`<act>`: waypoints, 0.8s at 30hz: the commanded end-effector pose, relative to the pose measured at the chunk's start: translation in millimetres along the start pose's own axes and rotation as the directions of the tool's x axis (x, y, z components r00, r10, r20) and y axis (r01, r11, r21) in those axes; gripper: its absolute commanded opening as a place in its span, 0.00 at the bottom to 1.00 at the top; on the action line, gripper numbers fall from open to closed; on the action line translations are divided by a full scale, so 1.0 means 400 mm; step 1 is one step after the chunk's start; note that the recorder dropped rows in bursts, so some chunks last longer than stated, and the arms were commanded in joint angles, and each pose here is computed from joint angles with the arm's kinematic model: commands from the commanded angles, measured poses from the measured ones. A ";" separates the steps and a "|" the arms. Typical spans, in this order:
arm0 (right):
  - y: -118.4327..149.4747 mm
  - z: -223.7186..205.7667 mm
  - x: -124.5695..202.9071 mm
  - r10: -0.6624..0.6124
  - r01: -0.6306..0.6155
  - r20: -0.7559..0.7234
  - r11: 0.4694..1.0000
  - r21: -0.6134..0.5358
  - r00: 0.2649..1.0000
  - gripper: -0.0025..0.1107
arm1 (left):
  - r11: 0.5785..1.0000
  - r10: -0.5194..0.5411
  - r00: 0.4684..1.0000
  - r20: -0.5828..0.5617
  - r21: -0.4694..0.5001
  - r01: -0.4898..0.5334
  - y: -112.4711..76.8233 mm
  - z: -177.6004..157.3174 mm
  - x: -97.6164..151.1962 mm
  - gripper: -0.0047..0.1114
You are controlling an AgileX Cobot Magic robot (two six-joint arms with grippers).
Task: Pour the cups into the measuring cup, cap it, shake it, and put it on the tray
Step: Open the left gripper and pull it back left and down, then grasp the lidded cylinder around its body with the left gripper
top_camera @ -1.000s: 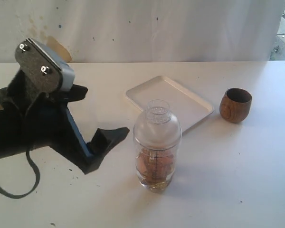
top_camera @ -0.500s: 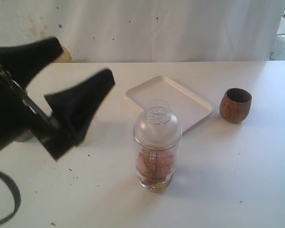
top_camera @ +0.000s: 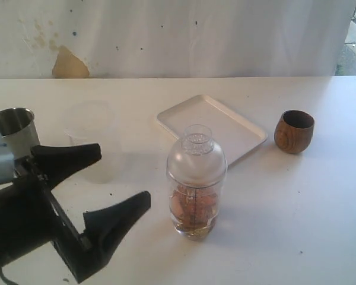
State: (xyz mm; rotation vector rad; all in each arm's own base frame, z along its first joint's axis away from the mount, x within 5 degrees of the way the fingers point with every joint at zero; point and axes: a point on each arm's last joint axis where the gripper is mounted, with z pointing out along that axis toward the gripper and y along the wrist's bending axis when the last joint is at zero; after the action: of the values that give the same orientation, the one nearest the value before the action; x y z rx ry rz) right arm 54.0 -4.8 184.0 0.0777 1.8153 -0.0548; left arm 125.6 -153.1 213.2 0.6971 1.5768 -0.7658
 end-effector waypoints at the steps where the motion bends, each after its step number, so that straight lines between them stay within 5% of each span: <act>1: 0.000 -0.001 0.000 -0.006 0.006 0.011 1.000 -0.004 1.000 0.02 | 0.999 0.015 0.996 -0.093 0.052 -0.011 -0.006 0.044 0.047 0.94; 12: 0.001 -0.001 0.000 -0.002 0.003 0.011 1.000 -0.005 1.000 0.02 | 0.996 -0.033 0.990 -0.140 0.083 0.045 0.002 0.180 0.127 0.94; 24: 0.001 -0.001 0.000 -0.002 0.003 0.011 1.000 -0.005 1.000 0.02 | 0.991 0.039 0.988 -0.146 0.134 -0.020 0.002 0.282 0.148 0.94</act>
State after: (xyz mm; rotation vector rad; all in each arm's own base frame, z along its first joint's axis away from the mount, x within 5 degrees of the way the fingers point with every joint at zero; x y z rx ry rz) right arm 54.0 -4.8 184.0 0.0777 1.8153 -0.0548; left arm 182.8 -235.6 144.7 0.8717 1.6829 -0.8179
